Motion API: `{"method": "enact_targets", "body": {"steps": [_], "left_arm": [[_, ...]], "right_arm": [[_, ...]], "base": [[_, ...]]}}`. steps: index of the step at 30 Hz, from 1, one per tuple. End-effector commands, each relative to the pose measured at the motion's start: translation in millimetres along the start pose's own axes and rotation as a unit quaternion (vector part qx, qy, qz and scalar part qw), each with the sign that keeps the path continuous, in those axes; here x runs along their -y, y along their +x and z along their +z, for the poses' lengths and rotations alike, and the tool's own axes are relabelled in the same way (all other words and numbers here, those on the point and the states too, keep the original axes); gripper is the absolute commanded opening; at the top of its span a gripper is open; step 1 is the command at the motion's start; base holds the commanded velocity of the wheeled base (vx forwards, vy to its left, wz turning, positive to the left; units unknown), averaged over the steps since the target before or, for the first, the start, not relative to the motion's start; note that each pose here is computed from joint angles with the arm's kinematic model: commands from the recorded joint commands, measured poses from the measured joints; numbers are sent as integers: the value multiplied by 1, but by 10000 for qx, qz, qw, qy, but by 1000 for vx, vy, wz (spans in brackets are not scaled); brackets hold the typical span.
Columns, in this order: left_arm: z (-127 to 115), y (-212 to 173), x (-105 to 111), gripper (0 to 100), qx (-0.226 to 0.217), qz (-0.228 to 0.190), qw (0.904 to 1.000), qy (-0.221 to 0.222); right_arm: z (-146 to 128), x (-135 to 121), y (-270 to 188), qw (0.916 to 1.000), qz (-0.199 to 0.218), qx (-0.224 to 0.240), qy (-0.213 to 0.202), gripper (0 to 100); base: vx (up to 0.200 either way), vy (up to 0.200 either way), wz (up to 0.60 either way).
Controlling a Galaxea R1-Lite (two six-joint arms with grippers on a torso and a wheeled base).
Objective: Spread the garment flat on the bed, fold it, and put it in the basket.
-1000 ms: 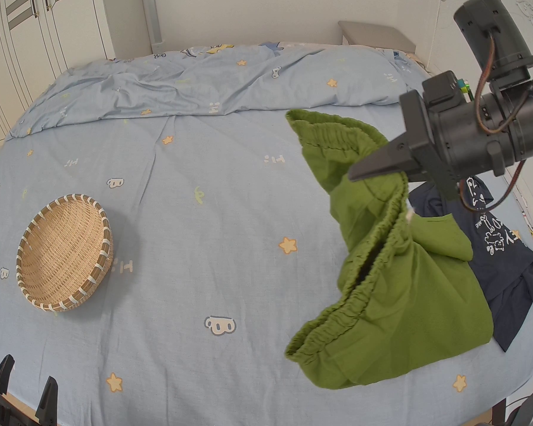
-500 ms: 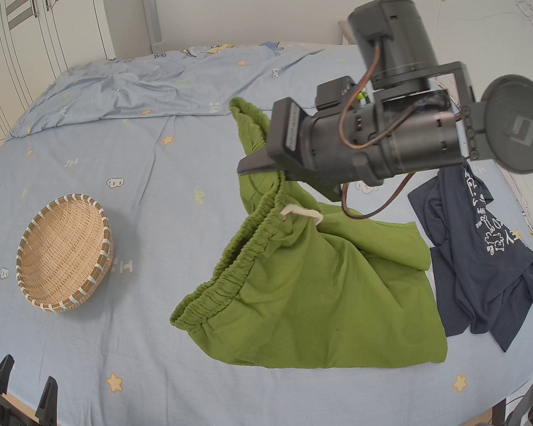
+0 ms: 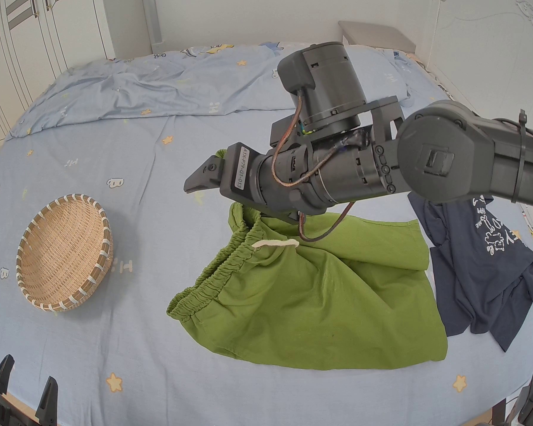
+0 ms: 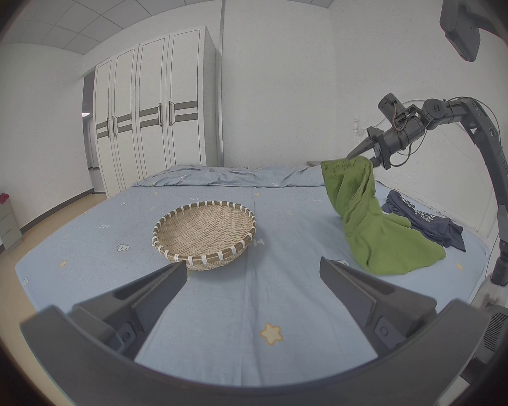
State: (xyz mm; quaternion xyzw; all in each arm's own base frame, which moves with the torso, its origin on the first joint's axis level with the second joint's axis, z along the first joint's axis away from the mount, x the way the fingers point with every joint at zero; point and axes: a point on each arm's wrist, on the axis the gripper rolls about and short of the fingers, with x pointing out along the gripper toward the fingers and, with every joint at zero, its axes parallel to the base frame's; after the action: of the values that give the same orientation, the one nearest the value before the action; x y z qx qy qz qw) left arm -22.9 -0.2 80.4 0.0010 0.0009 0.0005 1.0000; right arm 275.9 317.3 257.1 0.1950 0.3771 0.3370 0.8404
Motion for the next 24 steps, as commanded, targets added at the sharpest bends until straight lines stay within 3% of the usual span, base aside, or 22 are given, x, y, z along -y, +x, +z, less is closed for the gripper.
{"method": "enact_targets", "body": {"steps": [1,7,14,18,24], "left_arm": [[-5,0,0,100,1,2,10000,6],[-5,0,0,100,1,-21,10000,29],[-5,0,0,100,1,-13,10000,44],[-5,0,0,100,1,-21,10000,59],[-5,0,0,100,-7,-5,10000,21]], "right_arm": [[-1,1,3,10000,-26,-45,1,100],[-4,2,6,9994,-160,-252,-169,100],[-11,21,21,9957,-681,-613,-99,100],[-9,32,14,9920,-918,-823,-282,100],[9,30,-30,9950,-845,-504,-176,100]], "base": [[0,0,0],[0,0,0],[0,0,0],[0,0,0],[0,0,0]]}}
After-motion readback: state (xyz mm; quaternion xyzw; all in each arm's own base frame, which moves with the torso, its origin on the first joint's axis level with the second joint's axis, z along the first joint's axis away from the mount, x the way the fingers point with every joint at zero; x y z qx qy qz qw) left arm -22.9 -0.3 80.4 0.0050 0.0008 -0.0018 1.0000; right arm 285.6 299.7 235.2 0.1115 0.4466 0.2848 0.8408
